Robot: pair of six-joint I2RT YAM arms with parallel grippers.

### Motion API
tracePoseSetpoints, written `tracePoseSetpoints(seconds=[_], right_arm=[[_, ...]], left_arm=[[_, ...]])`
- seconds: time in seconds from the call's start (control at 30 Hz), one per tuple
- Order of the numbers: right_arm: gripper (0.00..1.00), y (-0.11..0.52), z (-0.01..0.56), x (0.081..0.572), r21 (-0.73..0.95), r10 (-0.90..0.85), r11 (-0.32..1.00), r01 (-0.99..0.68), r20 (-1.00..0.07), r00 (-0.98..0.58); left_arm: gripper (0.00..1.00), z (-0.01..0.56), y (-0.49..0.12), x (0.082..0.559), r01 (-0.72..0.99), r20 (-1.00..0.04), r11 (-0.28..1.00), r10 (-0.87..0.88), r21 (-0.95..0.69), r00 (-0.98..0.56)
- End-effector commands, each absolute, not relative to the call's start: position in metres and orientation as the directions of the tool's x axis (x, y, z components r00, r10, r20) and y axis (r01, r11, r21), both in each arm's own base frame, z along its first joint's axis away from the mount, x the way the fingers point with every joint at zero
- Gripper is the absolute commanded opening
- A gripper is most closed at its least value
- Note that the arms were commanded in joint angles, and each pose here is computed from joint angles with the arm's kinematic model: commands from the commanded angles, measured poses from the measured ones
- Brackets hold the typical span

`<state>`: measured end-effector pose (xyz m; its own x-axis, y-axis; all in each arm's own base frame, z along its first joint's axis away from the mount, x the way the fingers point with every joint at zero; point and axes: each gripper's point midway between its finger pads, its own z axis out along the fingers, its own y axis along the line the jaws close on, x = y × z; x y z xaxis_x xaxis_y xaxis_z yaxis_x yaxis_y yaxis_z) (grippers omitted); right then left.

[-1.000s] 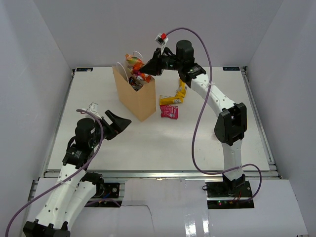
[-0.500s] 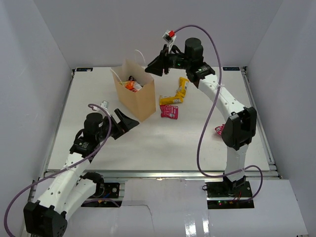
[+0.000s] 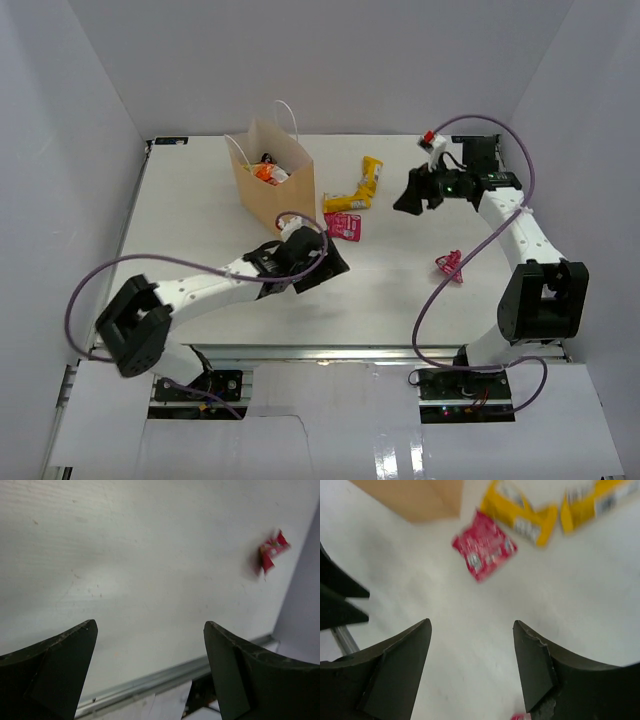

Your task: Place the snacks into the paper bag

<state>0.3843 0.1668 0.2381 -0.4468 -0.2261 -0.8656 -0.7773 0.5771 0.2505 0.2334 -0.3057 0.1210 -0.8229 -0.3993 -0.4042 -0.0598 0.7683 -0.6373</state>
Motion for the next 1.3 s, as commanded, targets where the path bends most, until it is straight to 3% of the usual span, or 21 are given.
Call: tracePoseSetpoints(seconds=[0.0,0.07,0.1,0.13,0.3,0.67,1.13,1.27], right_arm=[[0.72,0.102,0.185,0.346,0.271,-0.287,0.659,-0.702,-0.772,-0.567],[0.73,0.081,0.162,0.331,0.305,-0.255,0.693,-0.653,-0.744,-0.618],[0.73,0.075,0.162,0.326,0.293,-0.255,0.7,-0.652,-0.75,-0.611],[0.73,0.069,0.152,0.318,0.314,-0.239,0.711,-0.629,-0.734,-0.636],[0.73,0.06,0.148,0.305,0.312,-0.217,0.724,-0.615,-0.743,-0.633],[0.73,0.048,0.145,0.3,0.329,-0.181,0.736,-0.592,-0.748,-0.639],[0.73,0.045,0.148,0.304,0.355,-0.146,0.73,-0.584,-0.754,-0.641],[0.73,0.044,0.149,0.304,0.356,-0.143,0.73,-0.583,-0.755,-0.64]], left_arm=[[0.98,0.102,-0.318,0.279,-0.3,-0.411,0.764,-0.583,-0.571,-0.701],[0.98,0.083,-0.315,0.286,-0.392,-0.425,0.794,-0.589,-0.465,-0.688],[0.98,0.1,-0.329,0.303,-0.413,-0.427,0.77,-0.622,-0.486,-0.656],[0.98,0.073,-0.324,0.306,-0.479,-0.443,0.78,-0.624,-0.402,-0.644],[0.97,0.079,-0.357,0.348,-0.49,-0.493,0.769,-0.639,-0.411,-0.59],[0.92,0.058,-0.359,0.403,-0.572,-0.564,0.753,-0.64,-0.325,-0.522],[0.81,0.016,-0.34,0.405,-0.516,-0.647,0.847,-0.465,-0.126,-0.604],[0.7,0.005,-0.333,0.402,-0.501,-0.653,0.862,-0.423,-0.077,-0.628]])
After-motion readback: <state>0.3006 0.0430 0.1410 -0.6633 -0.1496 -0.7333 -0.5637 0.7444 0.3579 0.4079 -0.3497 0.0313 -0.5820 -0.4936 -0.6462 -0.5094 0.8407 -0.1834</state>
